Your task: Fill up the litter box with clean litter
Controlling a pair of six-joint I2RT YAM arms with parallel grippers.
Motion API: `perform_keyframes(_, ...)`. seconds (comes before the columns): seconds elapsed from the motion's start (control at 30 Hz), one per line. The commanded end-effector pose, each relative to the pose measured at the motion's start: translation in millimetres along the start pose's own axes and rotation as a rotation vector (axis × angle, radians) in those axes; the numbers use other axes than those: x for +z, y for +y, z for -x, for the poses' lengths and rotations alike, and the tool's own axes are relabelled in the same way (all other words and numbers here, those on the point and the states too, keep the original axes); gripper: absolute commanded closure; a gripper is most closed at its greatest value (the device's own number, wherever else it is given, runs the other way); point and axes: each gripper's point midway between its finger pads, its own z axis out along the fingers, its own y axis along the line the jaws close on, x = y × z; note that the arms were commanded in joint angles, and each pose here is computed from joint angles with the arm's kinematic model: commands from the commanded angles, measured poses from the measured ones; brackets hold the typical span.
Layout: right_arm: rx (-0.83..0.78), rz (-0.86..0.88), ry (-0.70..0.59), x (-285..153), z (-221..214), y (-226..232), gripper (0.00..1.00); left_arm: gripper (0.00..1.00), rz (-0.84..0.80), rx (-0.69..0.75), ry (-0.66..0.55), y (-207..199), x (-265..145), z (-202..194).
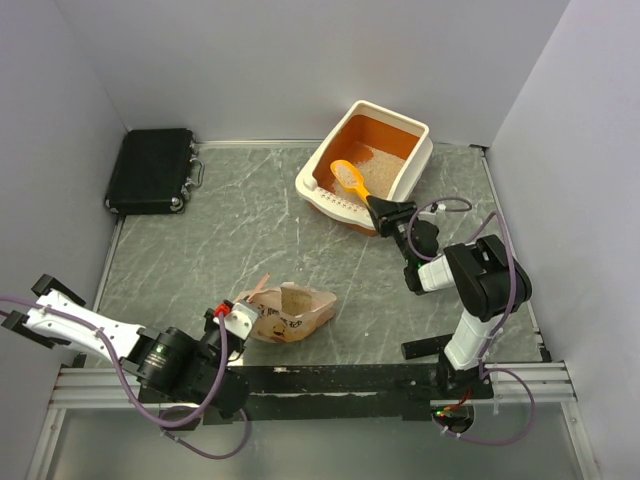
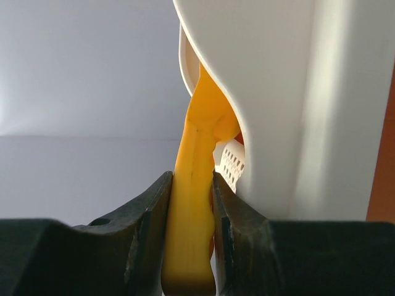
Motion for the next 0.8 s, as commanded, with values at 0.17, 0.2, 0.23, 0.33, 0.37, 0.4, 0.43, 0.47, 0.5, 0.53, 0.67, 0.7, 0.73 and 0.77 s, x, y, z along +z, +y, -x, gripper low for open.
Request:
perform_keyframes(0.17,-0.371,-0.016,0.13,-7,-12,58,1.0,0.99,0.117,0.005,-0.128,24,2,25)
perform_keyframes(0.2,-0.459,-0.018,0.134,-3,-12,69,1.0,0.99,0.115,0.01,-0.127,23,2,24)
perform_keyframes(0.23,-0.485,-0.072,0.154,-6,-13,64,1.0,0.99,0.115,0.015,-0.127,22,2,24)
perform_keyframes(0.33,-0.539,-0.072,0.199,4,-17,81,1.0,0.99,0.115,0.021,-0.125,21,2,24)
perform_keyframes(0.37,-0.543,-0.109,0.226,6,-20,75,1.0,0.99,0.115,0.027,-0.127,21,2,24)
perform_keyframes(0.4,-0.55,-0.088,0.242,11,-22,86,1.0,0.99,0.114,0.03,-0.127,21,2,23)
perform_keyframes(0.43,-0.551,-0.101,0.249,14,-23,83,1.0,0.99,0.116,0.032,-0.127,20,2,23)
perform_keyframes(0.47,-0.556,-0.113,0.251,16,-23,80,1.0,0.99,0.116,0.033,-0.127,19,2,23)
perform_keyframes(0.5,-0.563,-0.114,0.251,17,-24,82,1.0,0.99,0.114,0.038,-0.127,19,2,23)
perform_keyframes(0.53,-0.571,-0.13,0.236,18,-21,80,1.0,0.99,0.115,0.039,-0.126,19,2,23)
perform_keyframes(0.67,-0.595,-0.171,0.217,15,-15,67,1.0,0.99,0.112,0.039,-0.122,18,2,22)
perform_keyframes(0.7,-0.597,-0.177,0.209,13,-13,65,1.0,0.99,0.111,0.036,-0.123,18,2,23)
perform_keyframes(0.73,-0.6,-0.182,0.198,12,-12,64,1.0,0.99,0.11,0.036,-0.122,18,2,23)
perform_keyframes(0.77,-0.602,-0.189,0.196,10,-11,59,1.0,0.99,0.112,0.035,-0.122,18,2,23)
